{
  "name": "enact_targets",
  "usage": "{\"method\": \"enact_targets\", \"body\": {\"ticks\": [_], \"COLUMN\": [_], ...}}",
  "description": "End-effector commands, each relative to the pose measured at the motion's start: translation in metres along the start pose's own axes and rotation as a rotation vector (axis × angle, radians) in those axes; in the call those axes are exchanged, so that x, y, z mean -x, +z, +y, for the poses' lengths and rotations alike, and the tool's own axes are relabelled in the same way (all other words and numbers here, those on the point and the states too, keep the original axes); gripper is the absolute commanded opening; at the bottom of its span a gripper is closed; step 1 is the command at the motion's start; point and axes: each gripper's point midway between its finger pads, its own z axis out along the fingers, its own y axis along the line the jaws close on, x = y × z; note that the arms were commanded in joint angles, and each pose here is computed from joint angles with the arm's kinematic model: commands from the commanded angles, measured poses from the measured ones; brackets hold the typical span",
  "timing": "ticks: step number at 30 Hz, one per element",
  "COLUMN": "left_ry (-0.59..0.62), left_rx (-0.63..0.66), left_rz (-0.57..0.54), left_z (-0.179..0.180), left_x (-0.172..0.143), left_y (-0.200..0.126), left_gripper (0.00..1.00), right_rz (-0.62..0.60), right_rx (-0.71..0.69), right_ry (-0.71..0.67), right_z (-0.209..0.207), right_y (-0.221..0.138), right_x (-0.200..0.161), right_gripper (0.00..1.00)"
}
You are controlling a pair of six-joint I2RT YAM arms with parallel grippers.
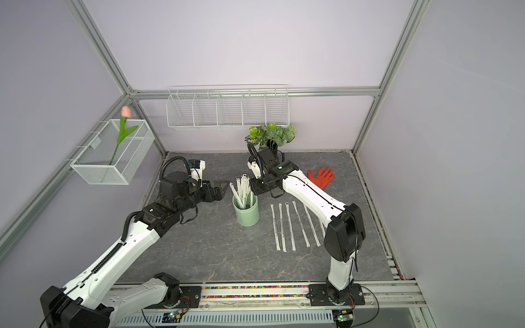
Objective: Take the straws out of the storage container
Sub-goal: Pick up the straw from the container.
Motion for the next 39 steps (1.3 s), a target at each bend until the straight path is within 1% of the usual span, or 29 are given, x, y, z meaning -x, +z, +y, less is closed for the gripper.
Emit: {"method": "enact_targets", "body": {"ticks": [1, 10, 20, 30, 39], "left_ry": [0.008, 0.01, 0.007, 0.008, 0.005], "left_rx": [-0.001, -0.002, -0.009, -0.012, -0.012], "left_rz": [-0.015, -0.01, -0.007, -0.008, -0.007], "left_z": [-0.002, -0.002, -0.003, -0.004, -0.004], "left_x": [0.003, 0.002, 0.002, 0.002, 0.002], "left_y": [-0.004, -0.002, -0.001, -0.002, -0.002], "left_gripper": [1.0, 1.0, 1.0, 1.0, 1.0], "right_rz": [-0.006, 0.018, 0.027, 0.046, 0.038], "right_rx": [0.032, 0.042, 0.045, 0.047, 0.044], "right_ry": [0.007, 0.011, 0.012, 0.003, -0.016], "right_z": [0.007, 0.008, 0.009, 0.011, 0.015], "right_y": [0.006, 0.018, 0.017, 0.015, -0.002], "right_x": [0.007, 0.009, 0.009, 0.004, 0.002], "right_gripper": [0.33, 0.28, 0.15, 0.11, 0.09]}}
